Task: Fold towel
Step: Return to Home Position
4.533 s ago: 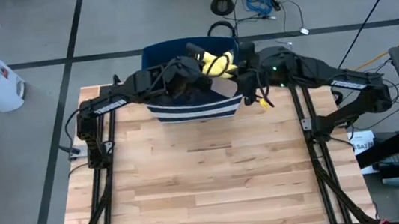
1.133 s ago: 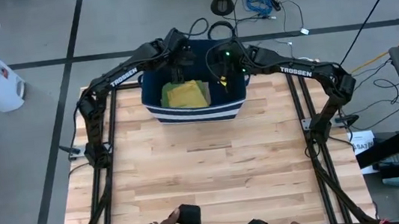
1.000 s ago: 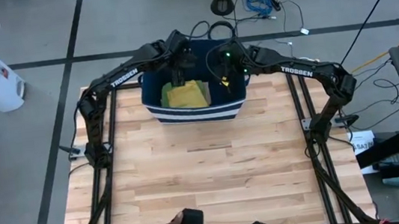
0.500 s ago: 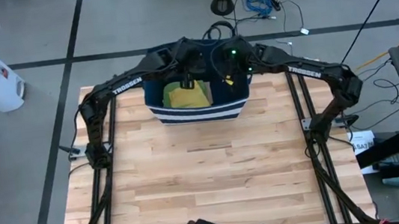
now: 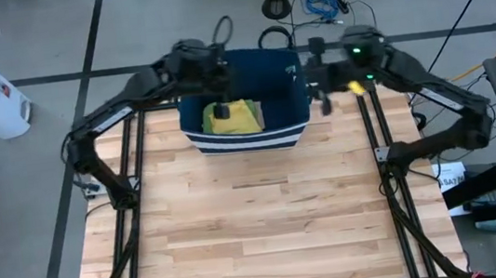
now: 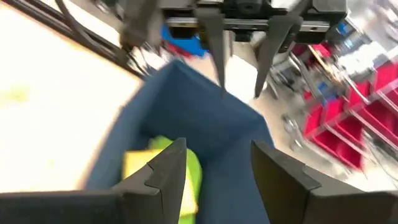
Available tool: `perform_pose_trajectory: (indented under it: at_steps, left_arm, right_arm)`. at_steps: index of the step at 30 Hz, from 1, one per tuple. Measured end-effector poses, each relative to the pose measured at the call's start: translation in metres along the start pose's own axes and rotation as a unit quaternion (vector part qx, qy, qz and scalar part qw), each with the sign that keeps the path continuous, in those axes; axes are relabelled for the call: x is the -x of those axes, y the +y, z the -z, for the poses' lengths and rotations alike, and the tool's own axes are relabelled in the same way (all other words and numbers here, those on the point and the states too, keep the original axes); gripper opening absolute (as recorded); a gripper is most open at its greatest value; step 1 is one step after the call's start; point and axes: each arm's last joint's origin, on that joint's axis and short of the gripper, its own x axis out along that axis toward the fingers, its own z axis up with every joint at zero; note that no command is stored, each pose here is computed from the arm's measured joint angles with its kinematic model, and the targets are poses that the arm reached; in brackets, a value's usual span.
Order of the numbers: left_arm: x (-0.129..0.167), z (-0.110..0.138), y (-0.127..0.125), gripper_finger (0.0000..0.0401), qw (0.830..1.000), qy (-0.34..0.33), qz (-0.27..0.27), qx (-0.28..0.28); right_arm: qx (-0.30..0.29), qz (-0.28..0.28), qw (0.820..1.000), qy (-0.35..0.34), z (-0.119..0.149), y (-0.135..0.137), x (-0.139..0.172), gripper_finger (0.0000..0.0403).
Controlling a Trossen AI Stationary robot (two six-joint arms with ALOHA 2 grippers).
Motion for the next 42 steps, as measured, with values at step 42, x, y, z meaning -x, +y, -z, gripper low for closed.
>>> perform_pose_trajectory:
  at_steps: [42]
  left_arm:
    - [0.088,0.048,-0.094,0.0163,0.978,-0.112,0.144,0.106]
  right_arm:
    - [-0.108,-0.137,0.964,-0.202,0.053,0.137,0.127,0.0164]
